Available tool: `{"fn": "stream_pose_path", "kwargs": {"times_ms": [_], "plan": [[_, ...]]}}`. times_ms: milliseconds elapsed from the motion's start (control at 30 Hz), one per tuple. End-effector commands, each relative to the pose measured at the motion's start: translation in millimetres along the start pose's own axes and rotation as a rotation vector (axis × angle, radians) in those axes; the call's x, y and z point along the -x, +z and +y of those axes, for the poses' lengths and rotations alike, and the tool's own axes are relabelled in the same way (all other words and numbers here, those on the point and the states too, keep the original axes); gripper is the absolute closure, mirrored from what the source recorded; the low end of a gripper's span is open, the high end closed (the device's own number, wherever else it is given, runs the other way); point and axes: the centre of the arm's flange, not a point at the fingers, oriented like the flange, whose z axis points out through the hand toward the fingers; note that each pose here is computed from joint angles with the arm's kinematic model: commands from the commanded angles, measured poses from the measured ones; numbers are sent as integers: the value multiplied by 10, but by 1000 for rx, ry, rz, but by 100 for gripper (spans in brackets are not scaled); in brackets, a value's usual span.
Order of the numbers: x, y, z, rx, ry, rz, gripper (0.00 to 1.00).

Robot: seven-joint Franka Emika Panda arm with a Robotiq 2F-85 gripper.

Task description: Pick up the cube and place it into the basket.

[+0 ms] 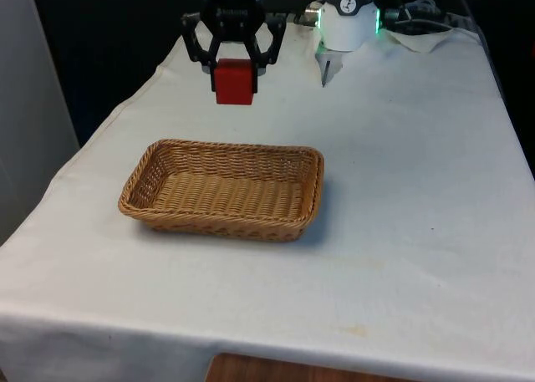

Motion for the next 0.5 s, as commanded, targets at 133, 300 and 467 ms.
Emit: {"fn": "stream_pose_path", "kwargs": {"times_ms": [133, 300, 467], "plan": [[-33, 13, 1, -5, -2, 0, 98], [-27, 16, 8, -3, 0, 0, 98], [-52, 56, 0, -3, -1, -2, 98]]}}
